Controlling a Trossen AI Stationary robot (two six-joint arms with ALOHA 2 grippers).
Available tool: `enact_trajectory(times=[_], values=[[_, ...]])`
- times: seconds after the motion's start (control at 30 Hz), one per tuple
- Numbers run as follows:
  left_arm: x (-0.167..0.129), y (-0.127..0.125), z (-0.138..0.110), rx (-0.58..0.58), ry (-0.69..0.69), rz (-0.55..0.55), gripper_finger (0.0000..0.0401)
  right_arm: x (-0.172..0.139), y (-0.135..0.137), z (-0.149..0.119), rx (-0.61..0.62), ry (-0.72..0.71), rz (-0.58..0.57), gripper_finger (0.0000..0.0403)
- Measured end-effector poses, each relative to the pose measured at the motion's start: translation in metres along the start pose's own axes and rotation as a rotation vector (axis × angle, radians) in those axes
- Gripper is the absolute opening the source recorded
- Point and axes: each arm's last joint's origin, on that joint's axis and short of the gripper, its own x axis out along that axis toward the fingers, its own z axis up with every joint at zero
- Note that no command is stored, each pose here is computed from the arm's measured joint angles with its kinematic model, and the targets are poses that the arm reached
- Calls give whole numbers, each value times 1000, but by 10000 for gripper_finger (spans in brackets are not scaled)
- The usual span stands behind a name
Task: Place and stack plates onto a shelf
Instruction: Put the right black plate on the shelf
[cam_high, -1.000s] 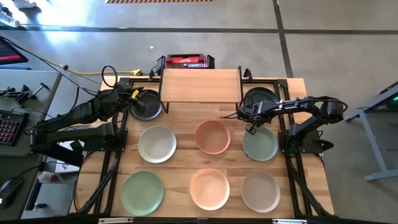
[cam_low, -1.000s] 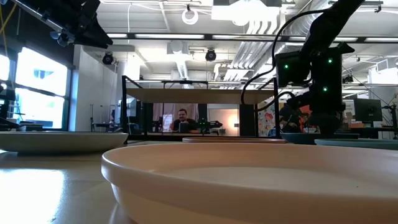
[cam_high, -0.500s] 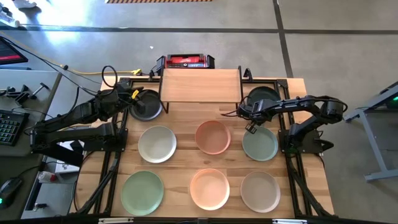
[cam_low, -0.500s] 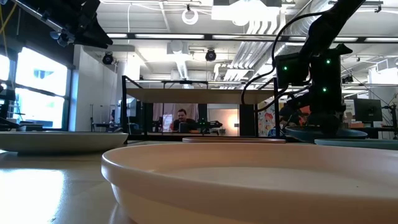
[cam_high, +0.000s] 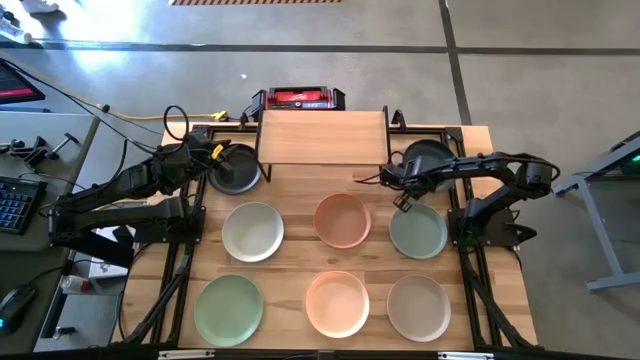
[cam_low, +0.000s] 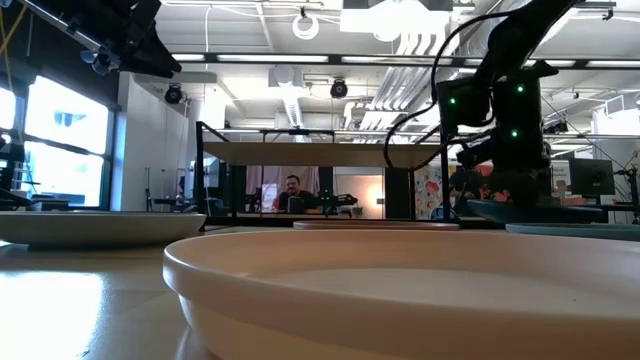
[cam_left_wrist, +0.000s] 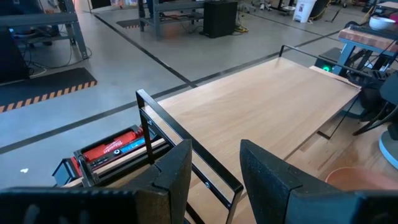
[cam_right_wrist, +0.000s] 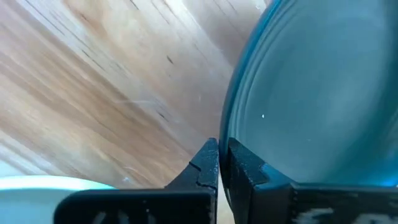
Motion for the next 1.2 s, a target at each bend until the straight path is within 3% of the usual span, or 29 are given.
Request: enact_trajectory(times=[0.9, 1.2], values=[[0, 0, 0, 28, 4, 1, 126, -58, -17, 18, 38, 79, -30, 0], [0, 0, 0, 27, 4, 1, 126, -85, -19, 15, -18, 112, -64, 0]])
